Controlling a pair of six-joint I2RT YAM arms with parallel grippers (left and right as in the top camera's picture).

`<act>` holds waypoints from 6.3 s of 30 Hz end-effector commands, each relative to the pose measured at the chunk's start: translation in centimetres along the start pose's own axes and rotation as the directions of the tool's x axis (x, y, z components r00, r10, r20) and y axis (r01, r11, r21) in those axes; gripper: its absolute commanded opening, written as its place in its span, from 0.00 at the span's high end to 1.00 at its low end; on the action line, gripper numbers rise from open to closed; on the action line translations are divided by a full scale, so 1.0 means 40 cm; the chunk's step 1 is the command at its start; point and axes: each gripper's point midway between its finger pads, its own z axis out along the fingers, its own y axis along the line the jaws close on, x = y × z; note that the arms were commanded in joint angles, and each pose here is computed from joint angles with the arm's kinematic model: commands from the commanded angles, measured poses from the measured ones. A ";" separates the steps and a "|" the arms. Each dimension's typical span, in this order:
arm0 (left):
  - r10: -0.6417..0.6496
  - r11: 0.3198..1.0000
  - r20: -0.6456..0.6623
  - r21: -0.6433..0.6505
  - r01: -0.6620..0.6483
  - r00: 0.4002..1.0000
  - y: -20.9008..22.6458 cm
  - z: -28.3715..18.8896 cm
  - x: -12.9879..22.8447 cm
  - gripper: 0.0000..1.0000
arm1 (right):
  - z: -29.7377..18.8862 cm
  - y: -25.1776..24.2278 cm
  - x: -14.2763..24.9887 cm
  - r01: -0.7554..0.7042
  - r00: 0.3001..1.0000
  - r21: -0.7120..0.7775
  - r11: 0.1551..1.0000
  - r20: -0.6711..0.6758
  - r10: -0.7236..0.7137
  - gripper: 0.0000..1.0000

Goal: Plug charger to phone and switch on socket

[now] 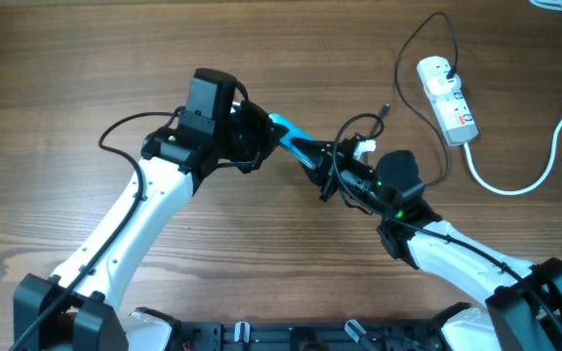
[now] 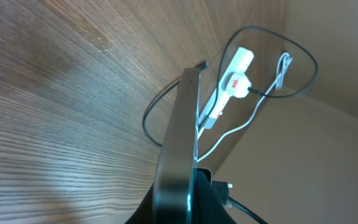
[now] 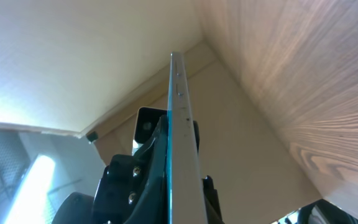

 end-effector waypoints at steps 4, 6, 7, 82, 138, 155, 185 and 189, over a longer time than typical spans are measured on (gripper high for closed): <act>0.062 0.998 -0.006 -0.001 -0.062 0.998 0.007 -0.003 -0.013 0.96 | 0.003 -0.036 0.018 0.026 0.999 0.073 0.997 -0.040 -0.023 0.73; 0.083 0.996 -0.026 0.014 -0.083 0.996 0.005 -0.010 -0.021 0.96 | 0.003 -0.042 0.014 0.039 0.999 0.080 0.996 -0.036 -0.036 0.69; 0.095 0.995 -0.034 0.022 -0.094 0.995 0.005 -0.015 -0.026 0.96 | 0.003 -0.049 0.010 0.059 0.998 0.091 0.994 -0.032 -0.057 0.65; 0.388 0.912 -0.436 0.307 -0.272 0.812 0.093 0.074 -0.031 0.96 | -0.264 -0.395 -0.508 0.429 0.801 0.903 0.013 -0.373 -0.468 0.95; 0.395 0.909 -0.432 0.311 -0.277 0.811 0.090 0.075 -0.033 0.96 | -0.257 -0.422 -0.575 0.406 0.668 0.906 -0.122 -0.385 -0.636 0.83; 0.425 0.893 -0.408 0.335 -0.301 0.808 0.080 0.075 -0.042 0.96 | -0.132 -0.321 -0.460 0.730 0.590 0.675 0.108 -0.541 -0.600 0.96; 0.590 0.729 -0.183 0.539 -0.421 0.786 -0.109 0.062 -0.085 0.96 | -0.106 -0.093 -0.009 0.931 0.181 -0.124 0.343 -0.659 -0.730 0.95; 0.573 0.732 -0.145 0.534 -0.424 0.807 -0.106 0.043 -0.133 0.96 | -0.101 -0.092 -0.022 0.942 0.167 -0.114 0.315 -0.652 -0.739 0.96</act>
